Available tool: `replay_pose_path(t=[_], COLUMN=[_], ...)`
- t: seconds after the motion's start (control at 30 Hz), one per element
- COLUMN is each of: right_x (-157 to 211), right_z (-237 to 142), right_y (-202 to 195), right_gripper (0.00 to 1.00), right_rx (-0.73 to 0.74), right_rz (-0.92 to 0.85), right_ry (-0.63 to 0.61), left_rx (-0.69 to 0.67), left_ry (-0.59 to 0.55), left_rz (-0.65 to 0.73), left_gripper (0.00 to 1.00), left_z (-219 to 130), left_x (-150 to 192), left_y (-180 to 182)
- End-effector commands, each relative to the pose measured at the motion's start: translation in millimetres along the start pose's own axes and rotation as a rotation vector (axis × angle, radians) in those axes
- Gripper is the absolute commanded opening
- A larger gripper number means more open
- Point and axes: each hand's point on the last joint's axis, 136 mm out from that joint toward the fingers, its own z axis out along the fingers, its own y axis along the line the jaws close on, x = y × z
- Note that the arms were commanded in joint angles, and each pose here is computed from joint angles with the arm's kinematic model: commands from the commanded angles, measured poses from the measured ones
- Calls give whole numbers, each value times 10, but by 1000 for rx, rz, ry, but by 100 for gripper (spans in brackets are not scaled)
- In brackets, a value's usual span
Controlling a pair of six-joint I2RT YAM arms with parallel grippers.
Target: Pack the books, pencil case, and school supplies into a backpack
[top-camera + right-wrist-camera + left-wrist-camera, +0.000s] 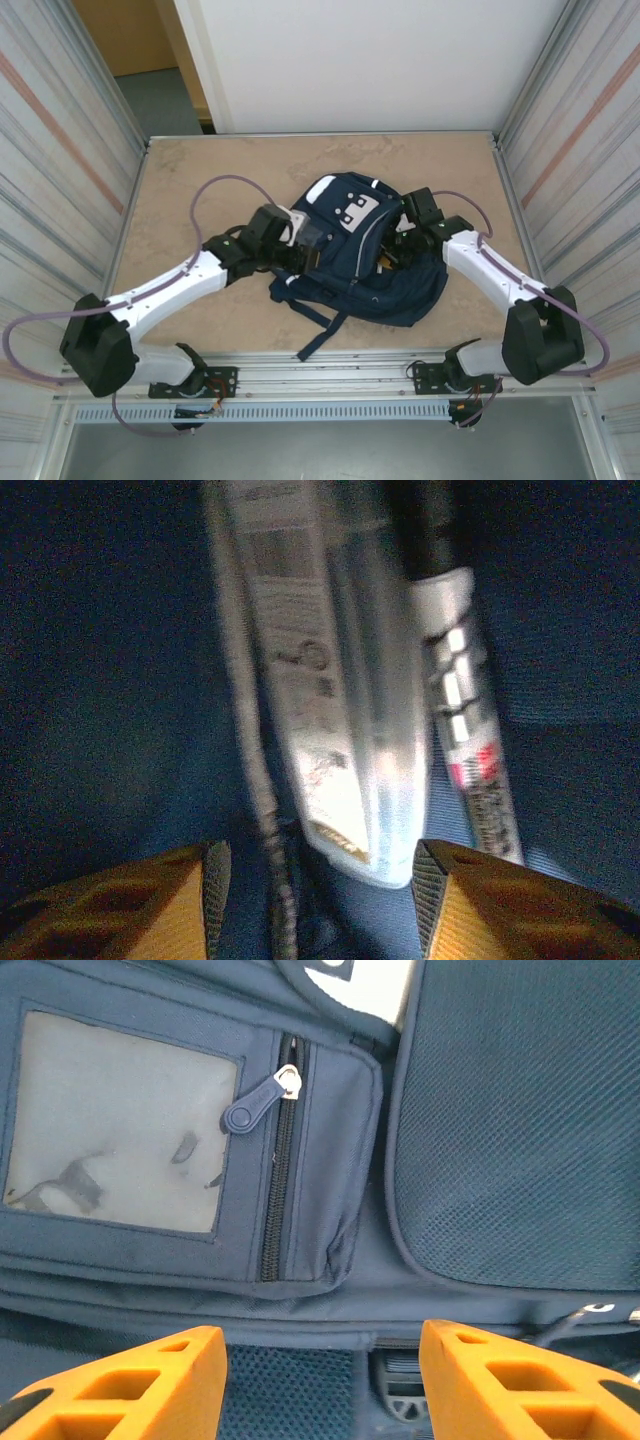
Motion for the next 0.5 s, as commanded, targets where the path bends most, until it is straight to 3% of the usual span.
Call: replay_pose_path(t=[0.0, 0.1, 0.2, 0.37, 0.47], right_x=[-4, -100, -177, -268, -300], right_z=[-313, -358, -304, -254, -348], right_y=[348, 185, 57, -284, -403], right_gripper=[50, 47, 47, 45, 45], right_rx=[-124, -62, -22, 145, 177], right_rz=[-219, -237, -288, -353, -351], right_ry=[-45, -93, -121, -153, -202], left_rx=[-97, -186, -243, -454, -520], left_ry=[-121, -114, -66, 141, 181], left_rz=[96, 136, 90, -45, -104], left_gripper=[53, 53, 52, 48, 47], left_z=[115, 382, 688, 1046, 1030], left_x=[-349, -543, -693, -522, -335], left_y=[124, 297, 543, 1151, 1353])
